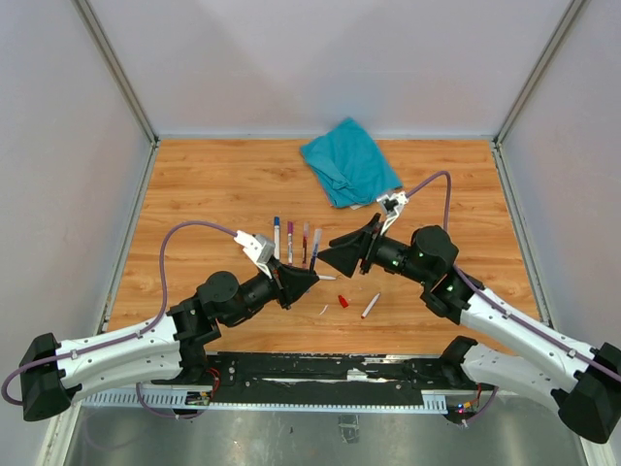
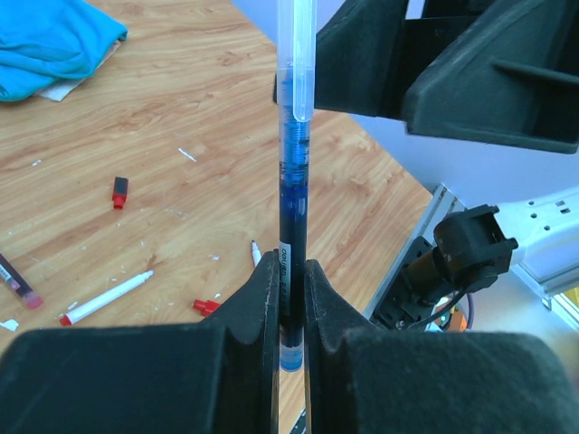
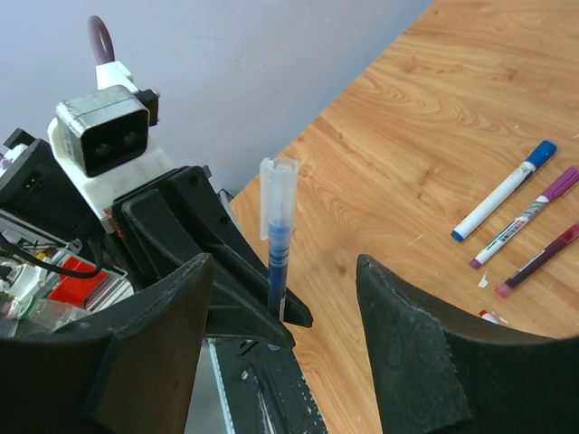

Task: Insert the pens into the pen caps
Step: Insert the pen cap onto the pen, then press the pen cap onto the pen.

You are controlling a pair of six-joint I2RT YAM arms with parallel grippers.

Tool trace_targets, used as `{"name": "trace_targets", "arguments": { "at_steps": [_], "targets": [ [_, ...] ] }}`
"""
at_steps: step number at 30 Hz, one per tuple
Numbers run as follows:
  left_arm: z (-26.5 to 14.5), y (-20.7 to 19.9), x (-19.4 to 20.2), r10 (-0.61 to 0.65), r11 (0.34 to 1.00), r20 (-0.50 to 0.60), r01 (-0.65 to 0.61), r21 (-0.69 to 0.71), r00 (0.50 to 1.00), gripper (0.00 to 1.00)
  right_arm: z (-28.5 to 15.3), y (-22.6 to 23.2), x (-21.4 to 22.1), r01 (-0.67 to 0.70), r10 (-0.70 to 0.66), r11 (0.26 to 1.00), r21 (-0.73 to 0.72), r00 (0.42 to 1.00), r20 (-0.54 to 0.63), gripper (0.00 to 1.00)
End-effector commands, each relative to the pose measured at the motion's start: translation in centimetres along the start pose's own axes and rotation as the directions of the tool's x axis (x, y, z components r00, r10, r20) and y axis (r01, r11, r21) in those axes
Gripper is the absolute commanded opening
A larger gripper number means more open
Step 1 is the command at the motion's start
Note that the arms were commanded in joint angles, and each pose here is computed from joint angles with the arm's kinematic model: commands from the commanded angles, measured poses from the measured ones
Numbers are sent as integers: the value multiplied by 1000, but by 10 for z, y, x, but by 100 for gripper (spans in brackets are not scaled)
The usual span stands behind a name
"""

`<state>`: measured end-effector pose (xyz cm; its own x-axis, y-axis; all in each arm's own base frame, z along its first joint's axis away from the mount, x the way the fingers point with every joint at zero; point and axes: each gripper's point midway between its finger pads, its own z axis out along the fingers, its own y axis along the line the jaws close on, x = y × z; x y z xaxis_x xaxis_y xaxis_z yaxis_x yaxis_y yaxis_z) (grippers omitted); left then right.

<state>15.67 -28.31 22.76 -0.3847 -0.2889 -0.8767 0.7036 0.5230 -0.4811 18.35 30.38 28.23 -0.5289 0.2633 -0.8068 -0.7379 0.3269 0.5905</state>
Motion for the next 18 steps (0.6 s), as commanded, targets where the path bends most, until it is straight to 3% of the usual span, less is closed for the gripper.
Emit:
{"name": "trace_targets", "arguments": {
  "at_steps": [1, 9, 18],
  "targets": [
    [0, -5, -11, 2, 1000, 49, -3, 17, 999, 1, -10, 4, -17, 62, -64, 997, 45, 996, 57, 68],
    [0, -4, -9, -2, 1000, 45, 2, 15, 999, 1, -10, 9, -57, 80, -96, 989, 125, 986, 133, 72],
    [0, -4, -9, -1, 1000, 44, 1, 17, 999, 0, 21, 19, -59, 85, -88, 994, 63, 995, 42, 63]
  ]
}}
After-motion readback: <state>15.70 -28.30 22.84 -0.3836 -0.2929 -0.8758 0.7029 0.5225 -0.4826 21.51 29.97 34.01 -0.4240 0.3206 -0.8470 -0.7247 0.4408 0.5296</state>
